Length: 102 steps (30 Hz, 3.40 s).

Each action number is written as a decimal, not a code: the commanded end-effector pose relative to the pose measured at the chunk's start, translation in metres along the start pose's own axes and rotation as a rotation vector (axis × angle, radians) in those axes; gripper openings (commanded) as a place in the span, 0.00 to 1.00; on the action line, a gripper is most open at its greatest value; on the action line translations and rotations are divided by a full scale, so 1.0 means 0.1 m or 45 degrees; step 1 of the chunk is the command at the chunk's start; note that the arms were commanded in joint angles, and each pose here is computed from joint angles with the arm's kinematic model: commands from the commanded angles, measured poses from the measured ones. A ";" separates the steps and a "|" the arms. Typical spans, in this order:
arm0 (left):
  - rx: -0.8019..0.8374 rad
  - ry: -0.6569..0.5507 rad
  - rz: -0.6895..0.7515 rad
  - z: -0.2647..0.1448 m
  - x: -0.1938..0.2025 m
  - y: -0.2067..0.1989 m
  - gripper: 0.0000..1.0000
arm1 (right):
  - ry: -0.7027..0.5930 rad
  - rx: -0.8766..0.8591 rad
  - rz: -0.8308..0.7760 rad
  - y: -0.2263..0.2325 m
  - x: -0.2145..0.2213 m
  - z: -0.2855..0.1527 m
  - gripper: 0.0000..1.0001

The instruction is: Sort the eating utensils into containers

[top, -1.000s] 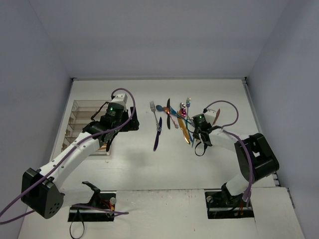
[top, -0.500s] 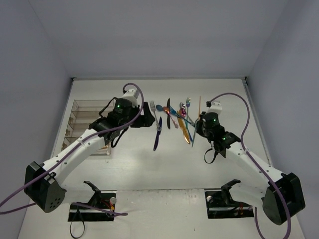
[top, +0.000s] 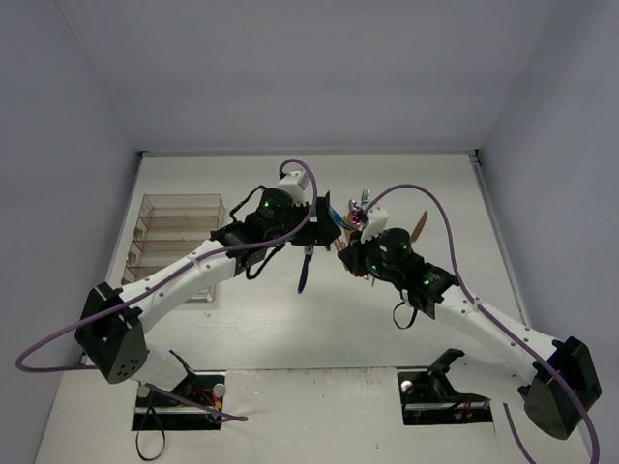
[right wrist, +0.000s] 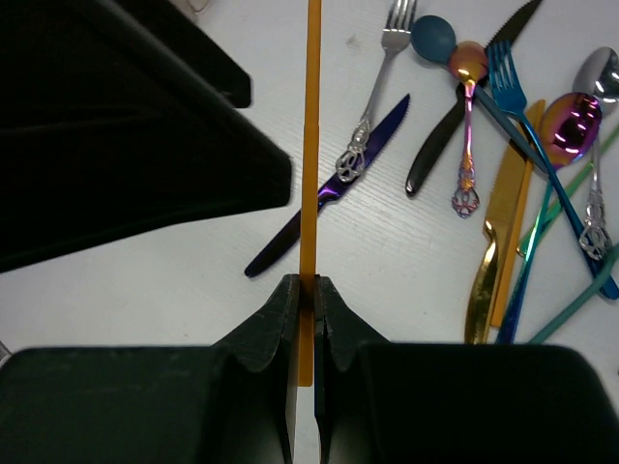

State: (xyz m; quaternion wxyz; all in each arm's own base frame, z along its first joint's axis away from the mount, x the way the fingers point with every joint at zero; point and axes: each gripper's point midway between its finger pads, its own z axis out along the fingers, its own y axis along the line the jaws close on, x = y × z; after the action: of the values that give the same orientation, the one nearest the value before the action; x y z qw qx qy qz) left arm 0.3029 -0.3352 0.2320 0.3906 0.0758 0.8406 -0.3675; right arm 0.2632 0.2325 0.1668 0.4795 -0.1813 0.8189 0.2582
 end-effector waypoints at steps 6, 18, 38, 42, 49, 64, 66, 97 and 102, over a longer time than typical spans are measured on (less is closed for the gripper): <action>0.049 -0.170 -0.076 -0.02 -0.39 -0.22 0.73 | -0.194 -0.204 -0.041 0.42 -0.49 -0.03 0.00; 0.038 -0.158 -0.162 0.03 -0.32 -0.18 0.04 | -0.201 -0.201 -0.027 0.46 -0.46 0.03 0.05; -0.724 -0.479 -0.572 -1.08 -0.33 1.62 0.00 | -0.195 -0.088 -0.036 0.26 -0.33 0.08 0.64; -0.928 -0.645 -0.749 -1.58 -0.30 2.21 0.00 | -0.181 -0.065 -0.045 0.21 -0.27 0.06 0.64; -1.132 -0.816 -1.075 -2.08 0.03 2.80 0.00 | -0.159 -0.029 -0.056 0.14 -0.18 0.02 0.65; -1.441 -0.951 -1.247 -2.63 0.38 3.40 0.03 | -0.131 0.013 -0.047 0.05 -0.04 -0.01 0.65; -1.450 -0.928 -1.267 -2.60 0.41 3.45 0.12 | -0.125 0.046 -0.039 0.00 -0.02 0.00 0.65; -0.974 -0.454 -0.300 -2.00 -0.50 2.19 0.37 | 0.172 0.611 0.232 -1.21 0.31 0.49 0.33; -0.820 -0.342 -0.174 -1.60 -0.49 1.90 0.37 | 0.266 0.658 0.205 -1.32 0.56 0.56 0.24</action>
State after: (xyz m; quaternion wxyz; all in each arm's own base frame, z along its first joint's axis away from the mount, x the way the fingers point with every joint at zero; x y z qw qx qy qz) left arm 0.3052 -0.0540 0.2157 0.4572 -0.2355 0.8521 -0.0975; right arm 0.3315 0.1597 0.0602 0.3892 -0.0214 0.9176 0.0776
